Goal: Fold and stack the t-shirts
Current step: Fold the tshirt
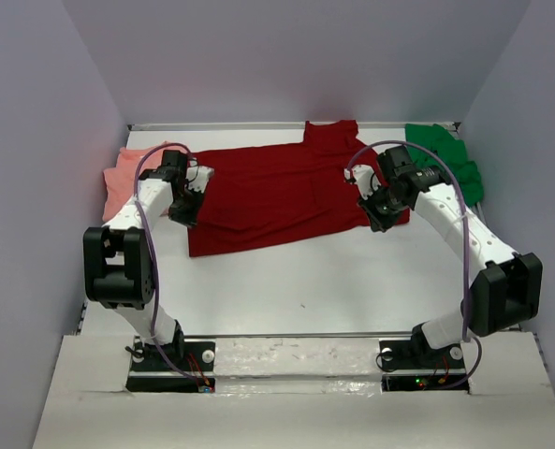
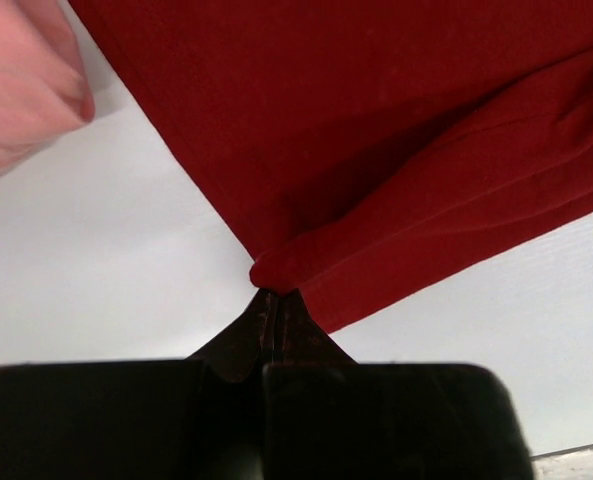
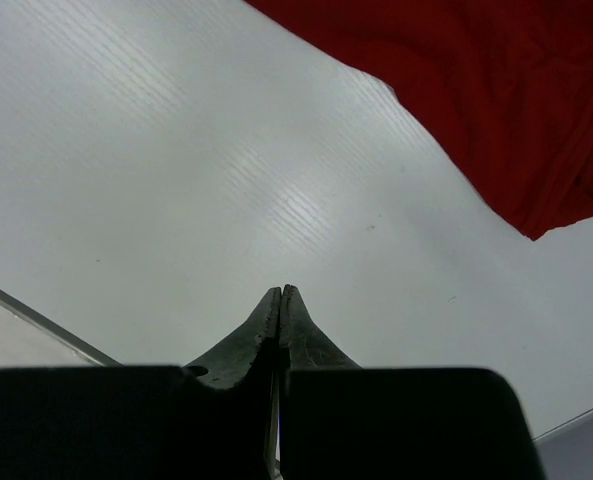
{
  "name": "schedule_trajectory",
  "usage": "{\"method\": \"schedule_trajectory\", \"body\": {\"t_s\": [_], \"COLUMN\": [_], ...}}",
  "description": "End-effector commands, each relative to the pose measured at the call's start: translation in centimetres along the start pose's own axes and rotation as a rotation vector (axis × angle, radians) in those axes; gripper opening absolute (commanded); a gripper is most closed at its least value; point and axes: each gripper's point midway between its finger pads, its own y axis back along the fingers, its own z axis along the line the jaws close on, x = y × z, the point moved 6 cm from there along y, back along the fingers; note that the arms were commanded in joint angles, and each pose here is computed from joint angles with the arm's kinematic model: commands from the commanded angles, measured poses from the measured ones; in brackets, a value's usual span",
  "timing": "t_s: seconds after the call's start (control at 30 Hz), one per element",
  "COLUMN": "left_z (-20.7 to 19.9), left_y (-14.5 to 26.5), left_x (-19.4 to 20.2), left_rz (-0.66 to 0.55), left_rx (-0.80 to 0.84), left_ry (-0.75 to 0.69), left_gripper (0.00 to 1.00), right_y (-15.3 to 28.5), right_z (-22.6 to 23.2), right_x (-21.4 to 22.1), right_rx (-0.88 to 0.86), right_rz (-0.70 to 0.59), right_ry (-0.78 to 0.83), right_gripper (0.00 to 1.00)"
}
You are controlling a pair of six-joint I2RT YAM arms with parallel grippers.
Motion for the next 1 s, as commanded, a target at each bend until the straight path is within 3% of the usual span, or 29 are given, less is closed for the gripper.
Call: {"method": "schedule_trajectory", "body": {"t_s": [0.0, 0.27, 0.4, 0.57, 0.8, 0.97], "left_z": [0.2, 0.7, 0.7, 0.7, 0.7, 0.7], "left_y": [0.9, 0.0, -0.3, -0.4, 0.0, 0.2], "left_x": [-1.8, -1.8, -1.9, -1.9, -1.9, -1.9], "left_rz": [-0.046, -0.012, -0.004, -0.002, -0.013, -0.019], "left_rx": [-0.019, -0.051, -0.047, -0.049, -0.055, -0.063], "left_ry": [0.003, 0.017, 0.019, 0.018, 0.017, 0.016], "left_gripper": [0.0, 0.0, 0.0, 0.0, 0.0, 0.0], "right_y": [0.3, 0.3, -0.3, -3.9, -11.8, -14.7], "right_z": [0.1, -0.1, -1.6, -5.9, -10.4, -12.2], "right_x": [0.3, 0.4, -0.4, -1.5, -2.8, -4.5], "right_rx": [0.019, 0.036, 0.145, 0.336, 0.317, 0.321], "right_rz": [-0.018, -0.025, -0.054, -0.046, 0.088, 0.11], "right_ry": [-0.014, -0.012, -0.022, -0.036, -0.091, -0.083], "right_gripper": [0.0, 0.0, 0.0, 0.0, 0.0, 0.0]}}
